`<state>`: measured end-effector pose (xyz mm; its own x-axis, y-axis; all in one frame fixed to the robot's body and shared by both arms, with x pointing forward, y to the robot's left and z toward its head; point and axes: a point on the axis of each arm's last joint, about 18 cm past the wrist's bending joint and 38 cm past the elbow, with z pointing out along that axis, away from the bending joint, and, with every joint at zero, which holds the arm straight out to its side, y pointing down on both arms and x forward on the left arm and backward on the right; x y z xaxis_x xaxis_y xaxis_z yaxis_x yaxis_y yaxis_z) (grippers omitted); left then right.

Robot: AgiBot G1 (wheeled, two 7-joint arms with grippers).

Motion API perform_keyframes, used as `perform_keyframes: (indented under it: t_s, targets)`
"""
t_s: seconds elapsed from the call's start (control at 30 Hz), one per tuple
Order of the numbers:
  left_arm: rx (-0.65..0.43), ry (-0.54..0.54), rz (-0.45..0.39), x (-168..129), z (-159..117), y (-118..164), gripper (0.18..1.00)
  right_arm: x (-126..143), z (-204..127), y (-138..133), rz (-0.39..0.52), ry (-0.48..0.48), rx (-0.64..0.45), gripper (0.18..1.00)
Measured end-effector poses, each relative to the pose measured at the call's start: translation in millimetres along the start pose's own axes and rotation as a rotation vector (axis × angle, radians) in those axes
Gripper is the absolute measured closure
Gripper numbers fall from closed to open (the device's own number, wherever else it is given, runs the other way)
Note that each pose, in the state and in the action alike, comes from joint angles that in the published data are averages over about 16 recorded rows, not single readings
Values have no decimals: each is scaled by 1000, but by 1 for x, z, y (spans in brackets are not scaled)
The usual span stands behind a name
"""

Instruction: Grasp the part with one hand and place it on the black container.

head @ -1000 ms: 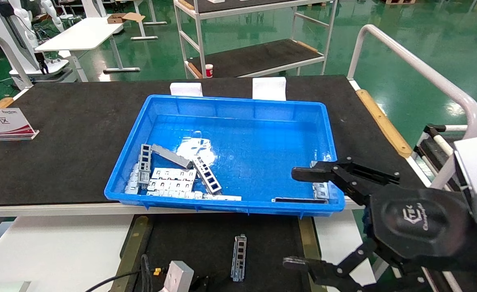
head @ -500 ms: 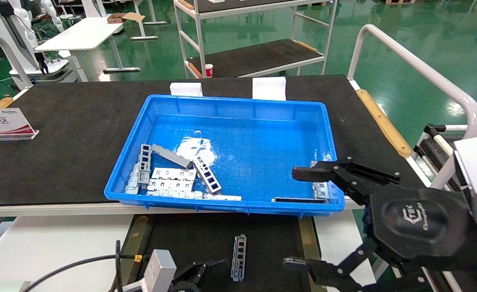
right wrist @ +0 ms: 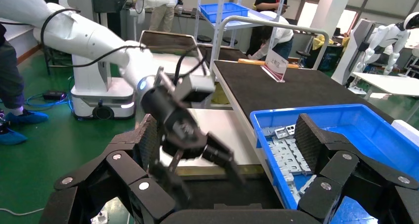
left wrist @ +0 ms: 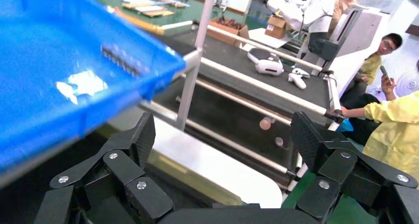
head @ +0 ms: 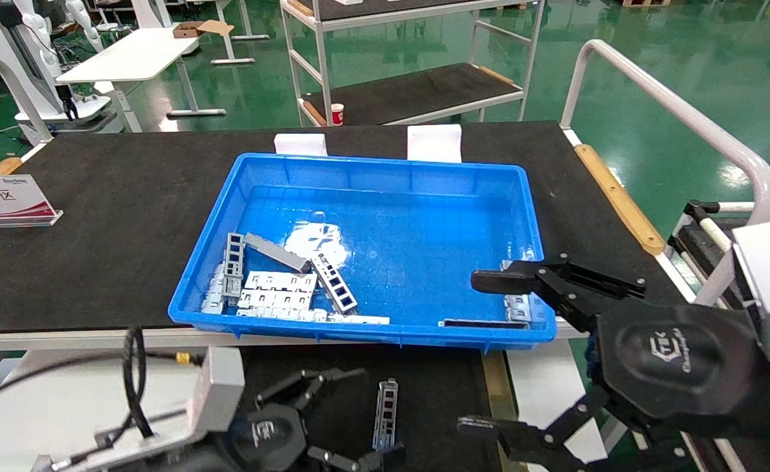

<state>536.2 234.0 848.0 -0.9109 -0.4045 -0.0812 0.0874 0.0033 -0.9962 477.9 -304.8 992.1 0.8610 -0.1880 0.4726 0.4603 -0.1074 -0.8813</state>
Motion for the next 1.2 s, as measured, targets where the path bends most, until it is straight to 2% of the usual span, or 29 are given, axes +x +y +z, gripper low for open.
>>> perform_keyframes:
  t_s: [0.27,0.53,1.2]
  targets:
    - [11,43,56,-4,-4,-39,183,0,0,0,0,0,0,178]
    - [21,63,88,-5,-9,-65,183,0,0,0,0,0,0,178]
    - [38,62,110,-7,-12,-78,183,0,0,0,0,0,0,178]
